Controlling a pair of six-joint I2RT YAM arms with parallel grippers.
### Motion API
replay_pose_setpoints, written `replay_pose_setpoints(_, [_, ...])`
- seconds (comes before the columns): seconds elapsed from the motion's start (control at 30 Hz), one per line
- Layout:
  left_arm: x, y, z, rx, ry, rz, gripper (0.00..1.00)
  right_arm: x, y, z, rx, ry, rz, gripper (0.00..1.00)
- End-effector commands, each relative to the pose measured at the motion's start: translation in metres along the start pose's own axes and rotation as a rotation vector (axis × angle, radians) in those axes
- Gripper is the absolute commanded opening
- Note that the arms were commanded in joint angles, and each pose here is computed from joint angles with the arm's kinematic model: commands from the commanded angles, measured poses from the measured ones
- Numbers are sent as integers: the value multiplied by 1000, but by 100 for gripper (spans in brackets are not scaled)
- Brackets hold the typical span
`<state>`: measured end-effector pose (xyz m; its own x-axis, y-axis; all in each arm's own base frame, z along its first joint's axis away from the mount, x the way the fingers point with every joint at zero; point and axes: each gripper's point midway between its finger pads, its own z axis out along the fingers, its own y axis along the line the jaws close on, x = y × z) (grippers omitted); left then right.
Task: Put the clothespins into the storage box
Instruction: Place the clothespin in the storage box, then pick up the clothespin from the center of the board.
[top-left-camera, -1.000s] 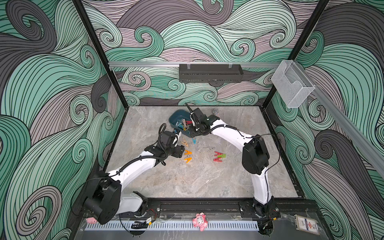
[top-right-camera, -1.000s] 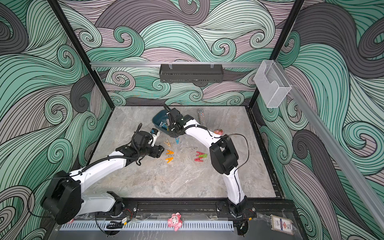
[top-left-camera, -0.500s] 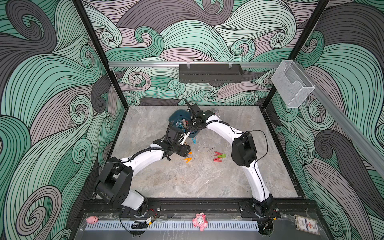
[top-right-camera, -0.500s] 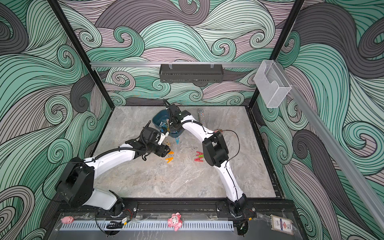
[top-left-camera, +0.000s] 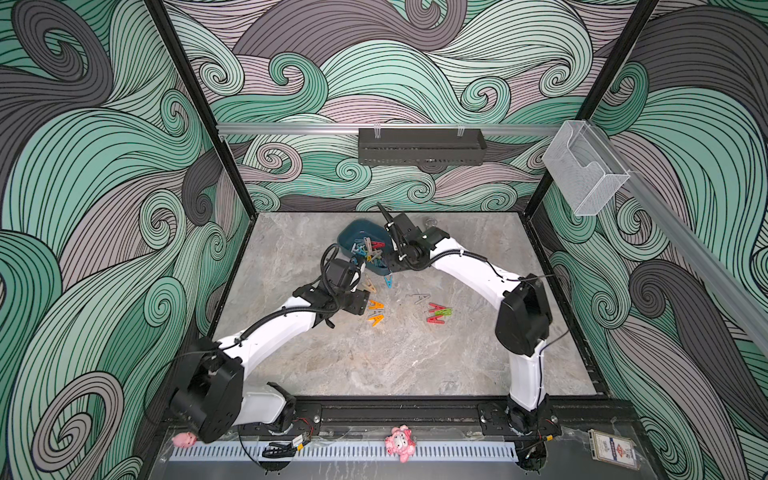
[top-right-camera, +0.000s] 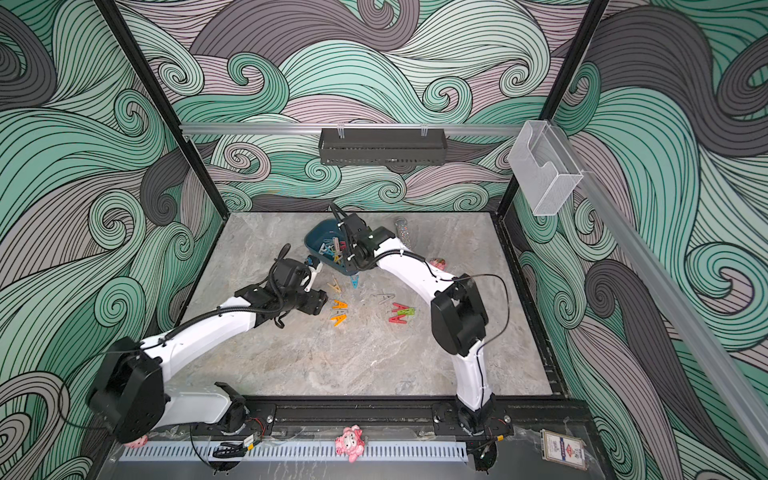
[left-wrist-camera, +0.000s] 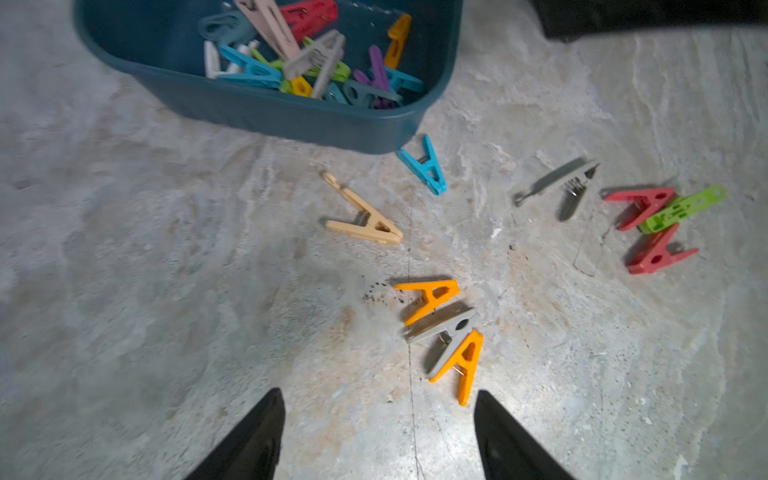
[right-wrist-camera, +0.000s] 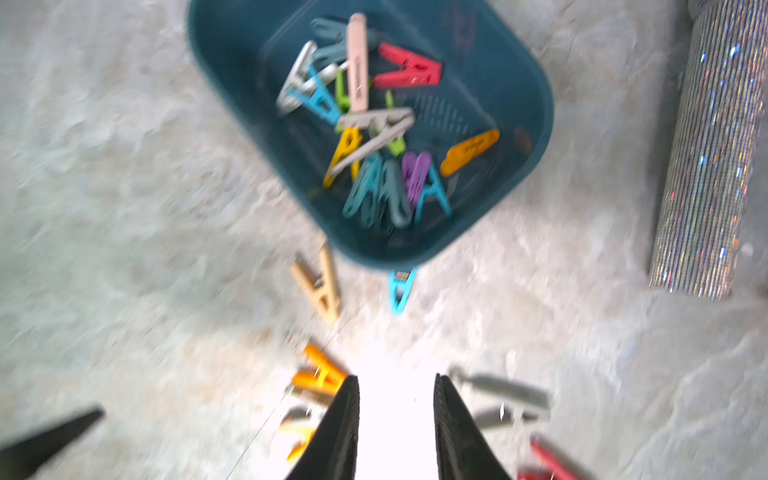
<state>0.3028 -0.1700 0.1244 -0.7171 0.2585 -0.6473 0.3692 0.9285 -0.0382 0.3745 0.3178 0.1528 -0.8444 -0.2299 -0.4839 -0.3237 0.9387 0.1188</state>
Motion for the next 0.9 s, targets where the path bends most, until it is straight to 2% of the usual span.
replay_pose_setpoints(0.0, [20, 19, -12, -93, 7, -99, 74, 34, 18, 2, -12, 31, 15, 33])
replay_pose_setpoints(0.17, [51, 25, -20, -105, 42, -175, 74, 80, 45, 4, -35, 84, -22, 34])
replay_pose_setpoints(0.3, [83, 49, -29, -258, 127, -338, 74, 113, 59, 16, -41, 152, -45, 36])
replay_pose_setpoints(0.43, [95, 51, -33, -262, 118, -408, 74, 137, 69, 29, -29, 202, -44, 37])
replay_pose_setpoints(0.67, [90, 41, -29, -169, 34, -380, 74, 146, 68, 56, 34, 225, 132, 46])
replay_pose_setpoints(0.87, [90, 42, -28, -178, 51, -353, 74, 148, 69, 71, 67, 220, 196, 44])
